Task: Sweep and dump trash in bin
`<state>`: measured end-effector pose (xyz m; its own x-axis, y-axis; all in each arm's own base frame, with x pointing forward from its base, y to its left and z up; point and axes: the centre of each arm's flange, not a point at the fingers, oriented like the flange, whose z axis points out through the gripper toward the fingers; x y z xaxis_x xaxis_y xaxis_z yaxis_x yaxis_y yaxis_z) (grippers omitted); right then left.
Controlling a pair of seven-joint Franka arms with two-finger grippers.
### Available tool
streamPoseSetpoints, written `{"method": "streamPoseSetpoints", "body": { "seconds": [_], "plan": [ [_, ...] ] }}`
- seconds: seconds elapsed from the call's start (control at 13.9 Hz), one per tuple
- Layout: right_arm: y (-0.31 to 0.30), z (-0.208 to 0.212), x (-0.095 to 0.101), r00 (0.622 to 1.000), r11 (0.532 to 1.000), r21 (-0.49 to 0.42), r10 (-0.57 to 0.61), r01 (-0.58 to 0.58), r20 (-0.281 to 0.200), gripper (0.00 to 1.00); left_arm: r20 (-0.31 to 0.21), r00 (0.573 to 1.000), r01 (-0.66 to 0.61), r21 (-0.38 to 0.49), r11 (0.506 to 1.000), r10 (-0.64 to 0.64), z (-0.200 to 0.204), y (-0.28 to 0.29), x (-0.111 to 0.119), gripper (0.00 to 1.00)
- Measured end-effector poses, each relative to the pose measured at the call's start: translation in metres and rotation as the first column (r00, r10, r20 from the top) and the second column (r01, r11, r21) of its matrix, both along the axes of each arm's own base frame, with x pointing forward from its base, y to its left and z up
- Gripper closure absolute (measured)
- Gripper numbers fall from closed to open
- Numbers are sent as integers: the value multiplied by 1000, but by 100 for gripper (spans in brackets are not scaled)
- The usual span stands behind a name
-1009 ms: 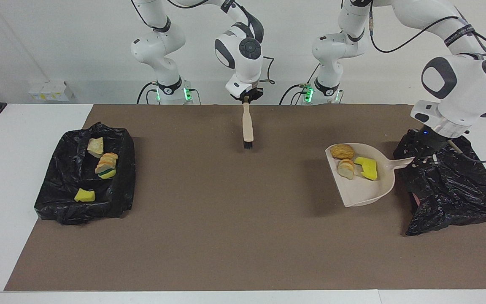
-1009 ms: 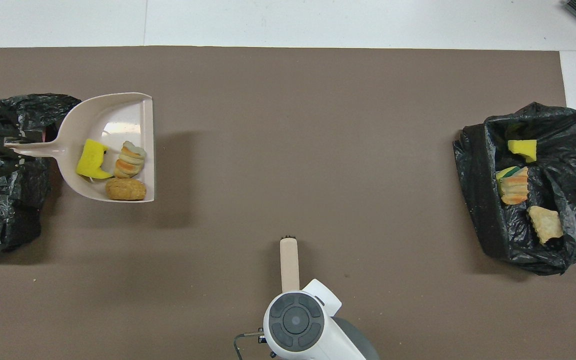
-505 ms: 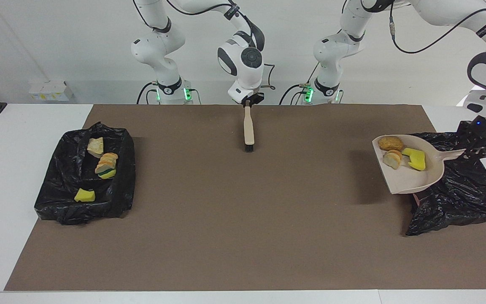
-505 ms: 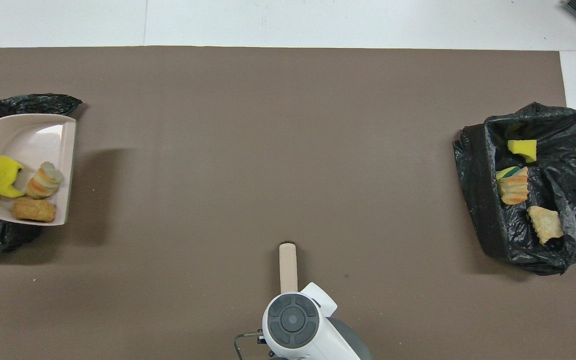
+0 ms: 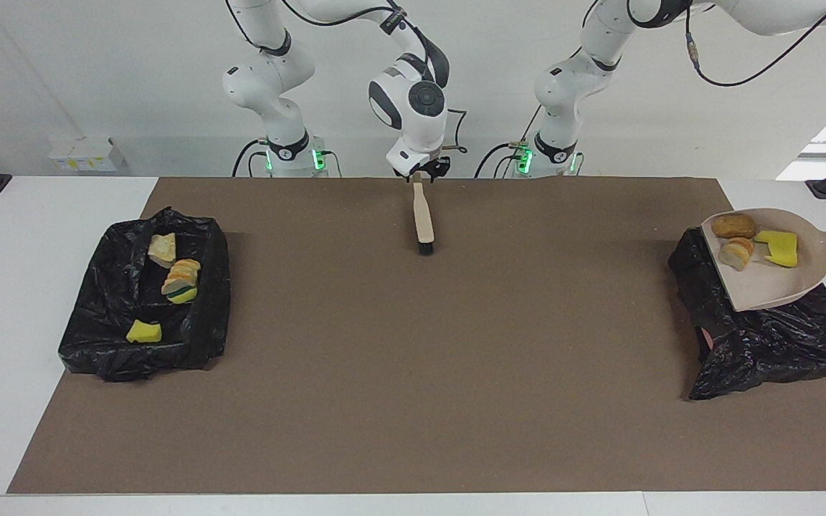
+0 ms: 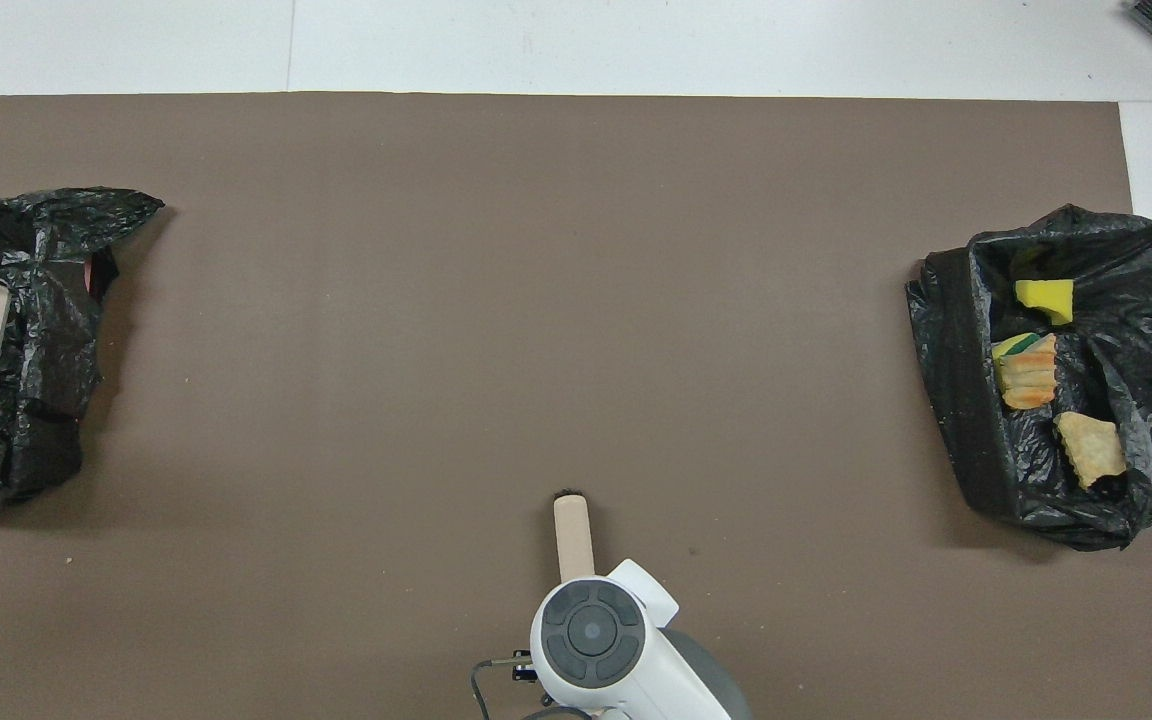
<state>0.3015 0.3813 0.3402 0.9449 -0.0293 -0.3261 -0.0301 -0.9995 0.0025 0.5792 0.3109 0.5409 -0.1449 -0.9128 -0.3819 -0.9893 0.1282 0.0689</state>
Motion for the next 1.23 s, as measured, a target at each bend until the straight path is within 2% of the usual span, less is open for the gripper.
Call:
{"method": "streamPoseSetpoints", "body": {
  "seconds": [0.07,0.14,0.22,0.29,0.5,0.65,0.72,0.87,1.08,1.23],
  "plan": [
    [-6,7,14,1000,1000,13,-25,25,11,11,-10,1000,27,59,998,-26,3,-1,3,69],
    [-16,18,33,998,998,34,-54,53,28,6,-1,998,58,107,993,-59,7,-4,8,69],
    [-28,31,54,996,995,59,-80,78,46,5,9,996,83,149,985,-85,8,-7,13,69],
    [-41,47,77,992,991,90,-108,102,71,0,14,996,83,196,977,-87,8,-8,16,69],
    [-88,111,145,968,970,194,-179,144,175,0,25,999,33,341,939,-44,4,-27,21,69],
    [-121,164,184,945,958,259,-191,121,266,0,43,999,10,388,922,-29,4,-49,24,69],
    [-138,189,198,937,955,275,-191,109,292,0,46,998,12,408,913,-34,7,-57,25,69],
    [-168,226,212,927,962,257,-178,92,332,0,57,997,15,452,892,-46,16,-66,27,69],
    [-198,264,220,906,990,123,-115,70,407,0,66,995,28,503,864,-71,32,-78,27,69],
    [-225,293,223,904,997,64,-67,44,421,0,67,995,31,547,836,-81,43,-86,28,69]
  ]
}}
